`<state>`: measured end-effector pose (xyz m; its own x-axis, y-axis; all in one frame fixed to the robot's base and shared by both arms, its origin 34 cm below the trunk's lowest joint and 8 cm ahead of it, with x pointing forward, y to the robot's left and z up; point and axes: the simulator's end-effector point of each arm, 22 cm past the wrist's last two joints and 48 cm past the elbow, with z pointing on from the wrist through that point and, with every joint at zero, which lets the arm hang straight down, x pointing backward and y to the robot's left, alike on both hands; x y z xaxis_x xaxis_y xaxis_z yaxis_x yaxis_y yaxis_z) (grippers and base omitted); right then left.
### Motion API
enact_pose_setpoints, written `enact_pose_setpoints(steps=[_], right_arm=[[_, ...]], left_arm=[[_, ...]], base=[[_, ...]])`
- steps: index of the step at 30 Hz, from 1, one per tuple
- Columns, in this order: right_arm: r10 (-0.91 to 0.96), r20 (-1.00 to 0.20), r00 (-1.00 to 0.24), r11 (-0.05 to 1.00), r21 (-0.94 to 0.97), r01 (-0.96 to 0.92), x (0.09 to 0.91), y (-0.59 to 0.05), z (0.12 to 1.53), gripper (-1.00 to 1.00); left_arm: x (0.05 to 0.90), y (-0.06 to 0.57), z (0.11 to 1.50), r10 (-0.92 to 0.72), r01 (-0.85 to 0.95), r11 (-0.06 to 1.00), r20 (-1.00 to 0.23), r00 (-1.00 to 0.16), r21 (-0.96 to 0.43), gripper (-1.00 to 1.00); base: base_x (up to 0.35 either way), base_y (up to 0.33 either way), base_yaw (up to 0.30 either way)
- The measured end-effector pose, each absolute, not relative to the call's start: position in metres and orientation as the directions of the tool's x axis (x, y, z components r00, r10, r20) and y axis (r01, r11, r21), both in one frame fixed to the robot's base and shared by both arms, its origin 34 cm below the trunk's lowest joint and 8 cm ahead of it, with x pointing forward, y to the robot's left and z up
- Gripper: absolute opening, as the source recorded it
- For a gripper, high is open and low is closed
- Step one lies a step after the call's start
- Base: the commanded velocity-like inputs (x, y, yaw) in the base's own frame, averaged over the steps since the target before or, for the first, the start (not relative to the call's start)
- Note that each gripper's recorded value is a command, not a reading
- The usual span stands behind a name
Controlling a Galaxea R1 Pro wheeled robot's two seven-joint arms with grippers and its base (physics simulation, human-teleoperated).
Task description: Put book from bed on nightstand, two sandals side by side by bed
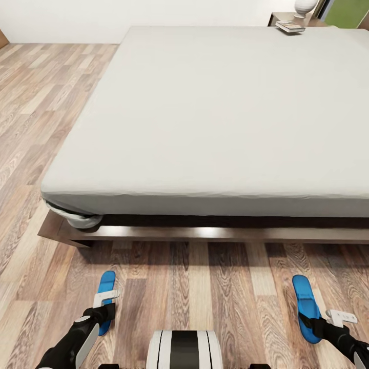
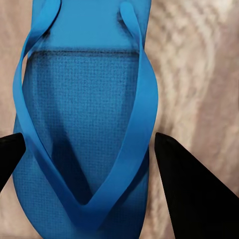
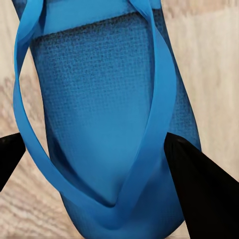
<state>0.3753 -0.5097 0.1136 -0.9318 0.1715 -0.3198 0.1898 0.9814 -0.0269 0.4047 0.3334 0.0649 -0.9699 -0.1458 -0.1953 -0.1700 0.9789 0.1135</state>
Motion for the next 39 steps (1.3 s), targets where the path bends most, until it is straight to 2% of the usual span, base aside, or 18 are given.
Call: enact_pose_setpoints(steps=[39], right_arm=[[0.172,-0.316,-0.933,0.981,-0.028,0.190,0.3736,-0.5095,0.1121,-1.00]], left_arm=[[0.4032,0.3334,0.0635,-0.146,-0.169,0.979,-0.192,-0.971,0.114,-1.00]], base=[[0.022,0.005,0.000]])
